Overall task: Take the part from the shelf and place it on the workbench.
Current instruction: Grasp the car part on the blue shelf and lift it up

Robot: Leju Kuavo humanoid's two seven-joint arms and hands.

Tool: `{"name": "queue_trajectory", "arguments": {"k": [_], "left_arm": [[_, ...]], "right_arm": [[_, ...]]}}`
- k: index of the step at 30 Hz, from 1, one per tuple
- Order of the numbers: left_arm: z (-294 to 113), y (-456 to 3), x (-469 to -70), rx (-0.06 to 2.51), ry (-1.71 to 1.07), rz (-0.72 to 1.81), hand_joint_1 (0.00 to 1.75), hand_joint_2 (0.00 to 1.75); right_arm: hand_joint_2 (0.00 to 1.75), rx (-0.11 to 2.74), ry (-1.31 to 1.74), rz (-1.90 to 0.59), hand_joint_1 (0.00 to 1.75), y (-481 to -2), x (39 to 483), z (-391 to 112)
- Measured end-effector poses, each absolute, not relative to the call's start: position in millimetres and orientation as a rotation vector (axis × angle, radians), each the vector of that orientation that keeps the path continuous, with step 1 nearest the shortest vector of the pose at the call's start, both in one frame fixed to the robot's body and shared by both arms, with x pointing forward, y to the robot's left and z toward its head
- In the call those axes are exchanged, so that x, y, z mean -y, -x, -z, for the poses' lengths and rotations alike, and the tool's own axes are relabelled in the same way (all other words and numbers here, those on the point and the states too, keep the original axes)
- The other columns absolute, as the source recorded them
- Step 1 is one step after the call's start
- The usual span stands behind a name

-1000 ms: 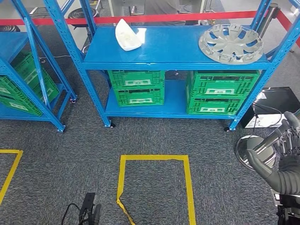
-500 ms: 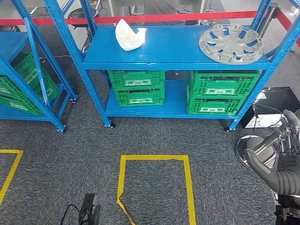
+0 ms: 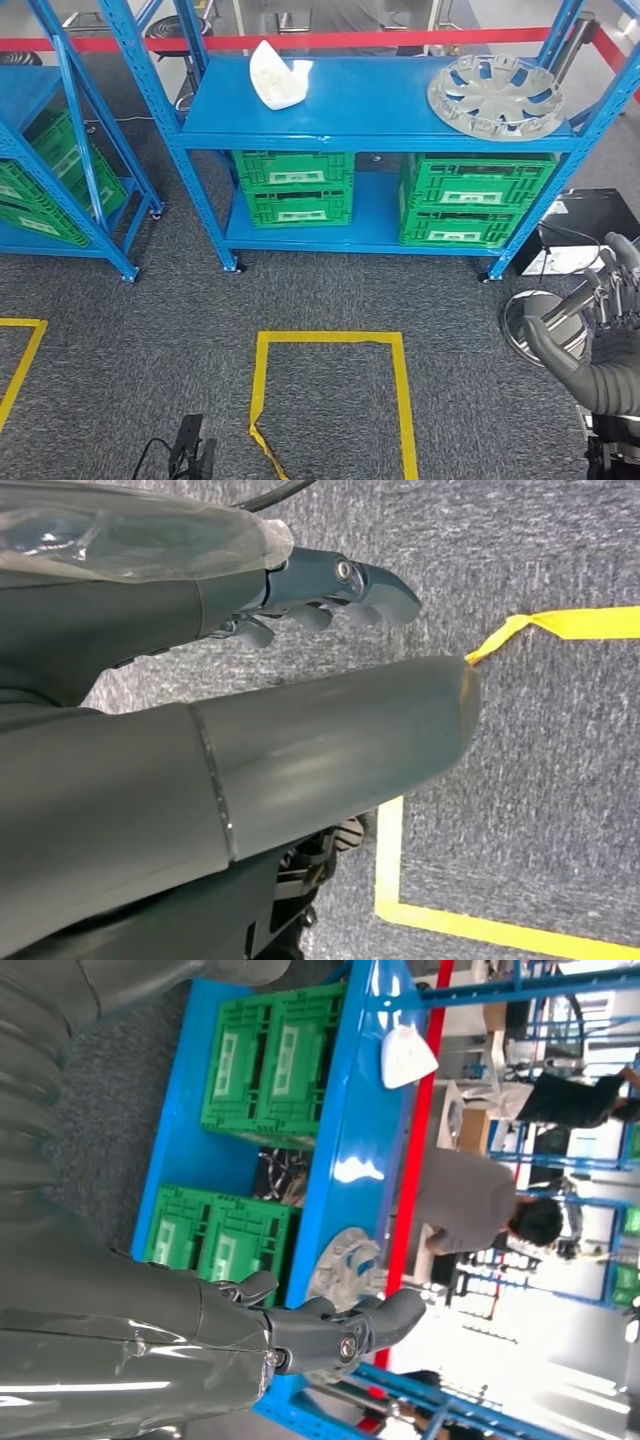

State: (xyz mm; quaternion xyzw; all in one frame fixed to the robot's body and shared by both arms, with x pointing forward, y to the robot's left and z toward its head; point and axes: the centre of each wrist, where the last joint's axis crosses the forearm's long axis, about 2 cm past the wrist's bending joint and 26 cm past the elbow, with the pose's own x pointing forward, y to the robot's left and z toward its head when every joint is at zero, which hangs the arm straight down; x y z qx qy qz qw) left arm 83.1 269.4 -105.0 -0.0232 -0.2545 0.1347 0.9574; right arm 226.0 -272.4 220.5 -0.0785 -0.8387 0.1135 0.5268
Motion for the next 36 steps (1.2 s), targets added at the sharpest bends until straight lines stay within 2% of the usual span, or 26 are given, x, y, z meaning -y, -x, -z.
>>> {"name": "queue_trajectory", "arguments": {"k": [36], "left_arm": [[105.7,-79.2,-267.1,0.502,0.05,-0.277,0.0,0.0]], "right_arm": [[1.75,2.008,0.182,-0.273,0.0,-230.9,273.2,-224.7]]}}
